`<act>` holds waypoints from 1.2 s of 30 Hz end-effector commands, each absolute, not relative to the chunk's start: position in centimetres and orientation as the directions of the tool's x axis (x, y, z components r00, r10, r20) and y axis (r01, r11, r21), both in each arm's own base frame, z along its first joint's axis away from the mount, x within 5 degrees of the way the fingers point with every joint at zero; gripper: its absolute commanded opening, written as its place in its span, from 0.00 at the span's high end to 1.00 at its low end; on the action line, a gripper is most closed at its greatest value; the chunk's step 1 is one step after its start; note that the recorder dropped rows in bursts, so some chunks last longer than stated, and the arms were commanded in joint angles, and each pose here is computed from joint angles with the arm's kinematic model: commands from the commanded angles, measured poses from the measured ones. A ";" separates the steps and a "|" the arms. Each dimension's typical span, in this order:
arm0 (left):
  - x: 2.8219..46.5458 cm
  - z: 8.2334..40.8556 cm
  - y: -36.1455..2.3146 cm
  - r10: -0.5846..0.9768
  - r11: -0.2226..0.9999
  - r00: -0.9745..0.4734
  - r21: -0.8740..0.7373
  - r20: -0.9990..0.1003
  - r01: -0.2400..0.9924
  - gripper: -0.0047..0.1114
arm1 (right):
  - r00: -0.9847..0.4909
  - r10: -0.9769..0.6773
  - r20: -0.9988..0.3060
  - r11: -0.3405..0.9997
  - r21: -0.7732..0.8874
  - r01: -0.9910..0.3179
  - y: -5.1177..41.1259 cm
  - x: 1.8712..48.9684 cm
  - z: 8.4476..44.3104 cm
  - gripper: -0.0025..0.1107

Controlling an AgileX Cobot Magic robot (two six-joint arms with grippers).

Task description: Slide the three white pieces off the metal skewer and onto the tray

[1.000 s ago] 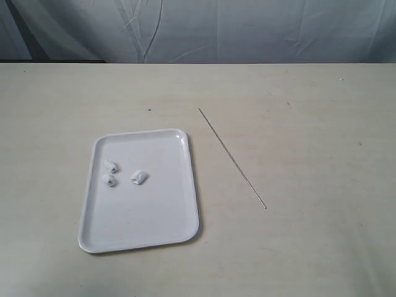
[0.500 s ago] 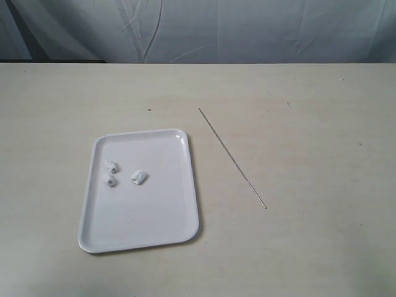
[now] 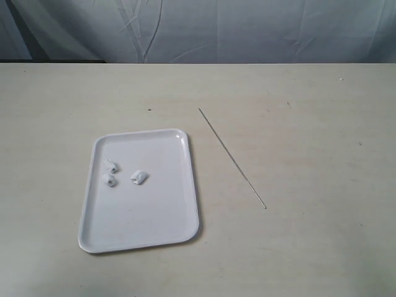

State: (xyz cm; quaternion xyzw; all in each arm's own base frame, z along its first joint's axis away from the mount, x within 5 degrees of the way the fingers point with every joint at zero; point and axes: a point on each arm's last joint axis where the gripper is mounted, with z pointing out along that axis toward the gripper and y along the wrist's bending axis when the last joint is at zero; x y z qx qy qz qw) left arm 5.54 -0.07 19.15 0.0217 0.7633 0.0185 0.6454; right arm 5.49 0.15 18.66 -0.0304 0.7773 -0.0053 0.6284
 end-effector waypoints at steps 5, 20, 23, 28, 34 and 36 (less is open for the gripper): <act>5.5 19.1 -0.1 0.041 0.999 -0.158 0.041 -0.987 0.003 0.96 | -0.188 -0.051 -0.981 0.998 -0.044 -0.044 0.2 5.5 18.8 0.98; 5.5 19.1 -0.1 0.043 0.999 -0.158 0.043 -0.986 0.003 0.96 | -0.183 -0.050 -0.982 0.998 -0.043 -0.043 0.2 5.5 18.8 0.98; 5.5 19.1 0.0 0.058 0.998 -0.159 0.059 -0.986 0.001 0.96 | -0.183 -0.050 -0.982 0.998 -0.043 -0.043 0.2 5.5 18.8 0.98; 5.5 19.1 0.0 0.082 0.997 -0.159 0.083 -0.984 -0.001 0.96 | -0.183 -0.050 -0.982 0.998 -0.043 -0.043 0.2 5.5 18.8 0.98; 5.5 19.1 0.0 0.082 0.997 -0.159 0.083 -0.984 -0.001 0.96 | -0.183 -0.050 -0.982 0.998 -0.043 -0.043 0.2 5.5 18.8 0.98; 5.5 19.1 0.0 0.082 0.997 -0.159 0.083 -0.984 -0.001 0.96 | -0.183 -0.050 -0.982 0.998 -0.043 -0.043 0.2 5.5 18.8 0.98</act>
